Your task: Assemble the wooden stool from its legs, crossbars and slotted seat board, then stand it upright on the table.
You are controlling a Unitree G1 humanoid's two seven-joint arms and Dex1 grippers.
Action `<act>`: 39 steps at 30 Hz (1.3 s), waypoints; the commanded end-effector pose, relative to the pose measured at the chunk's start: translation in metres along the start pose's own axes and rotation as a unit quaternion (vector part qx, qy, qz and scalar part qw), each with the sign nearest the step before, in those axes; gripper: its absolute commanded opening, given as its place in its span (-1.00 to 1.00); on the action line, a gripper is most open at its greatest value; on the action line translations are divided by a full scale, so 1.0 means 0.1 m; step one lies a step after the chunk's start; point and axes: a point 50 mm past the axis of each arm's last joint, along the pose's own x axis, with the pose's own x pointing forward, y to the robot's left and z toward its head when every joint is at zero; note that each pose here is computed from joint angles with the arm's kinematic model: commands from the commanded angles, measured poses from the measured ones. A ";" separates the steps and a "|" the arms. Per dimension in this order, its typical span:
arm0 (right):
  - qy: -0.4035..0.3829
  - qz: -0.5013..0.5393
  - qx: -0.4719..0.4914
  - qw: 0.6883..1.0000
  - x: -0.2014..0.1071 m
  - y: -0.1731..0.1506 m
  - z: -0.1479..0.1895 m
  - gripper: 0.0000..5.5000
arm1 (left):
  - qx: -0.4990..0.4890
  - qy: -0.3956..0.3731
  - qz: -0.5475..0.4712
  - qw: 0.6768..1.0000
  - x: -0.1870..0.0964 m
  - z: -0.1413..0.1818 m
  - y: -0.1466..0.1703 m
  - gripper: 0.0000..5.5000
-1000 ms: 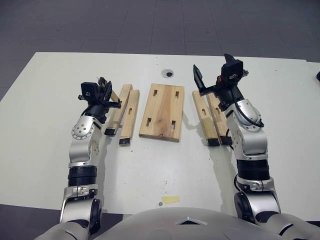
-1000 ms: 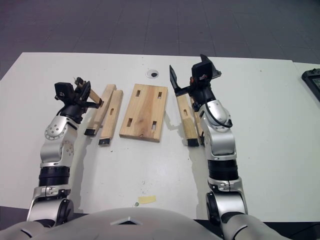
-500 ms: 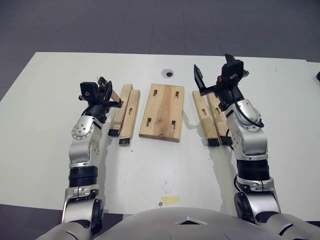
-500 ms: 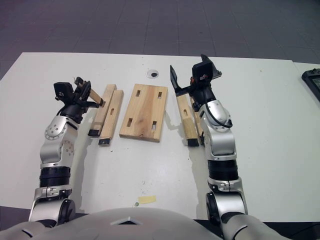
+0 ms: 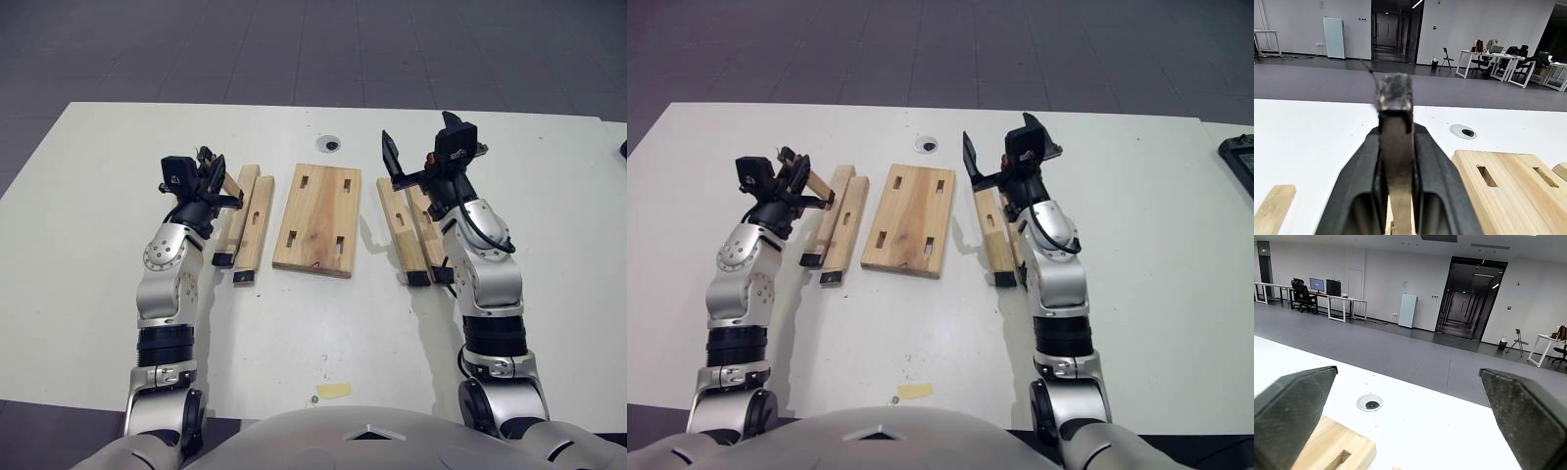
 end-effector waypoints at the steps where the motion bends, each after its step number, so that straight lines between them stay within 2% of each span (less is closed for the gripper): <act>1: 0.005 -0.004 0.004 1.000 0.00 -0.02 -0.01 0.96 | 0.007 0.015 0.010 1.000 -0.02 -0.05 0.04 -0.85; 17: -0.002 0.009 -0.020 1.000 0.03 0.02 0.05 0.96 | 0.039 0.053 0.007 0.998 -0.03 -0.19 -0.04 -0.85; 23: -0.014 0.024 -0.063 0.998 0.12 0.12 0.13 0.96 | 0.058 0.114 0.016 0.992 -0.07 -0.43 -0.02 -0.85; 26: -0.036 0.034 -0.059 0.997 0.18 0.19 0.25 0.96 | 0.057 0.135 0.022 0.989 -0.09 -0.52 0.02 -0.85; 32: -0.054 0.046 -0.047 0.996 0.23 0.21 0.35 0.96 | 0.056 0.222 0.043 0.973 -0.26 -0.78 0.15 -0.85; 39: -0.051 0.047 -0.039 0.997 0.25 0.19 0.35 0.96 | 0.060 0.193 0.023 0.979 -0.08 -0.53 0.08 -0.85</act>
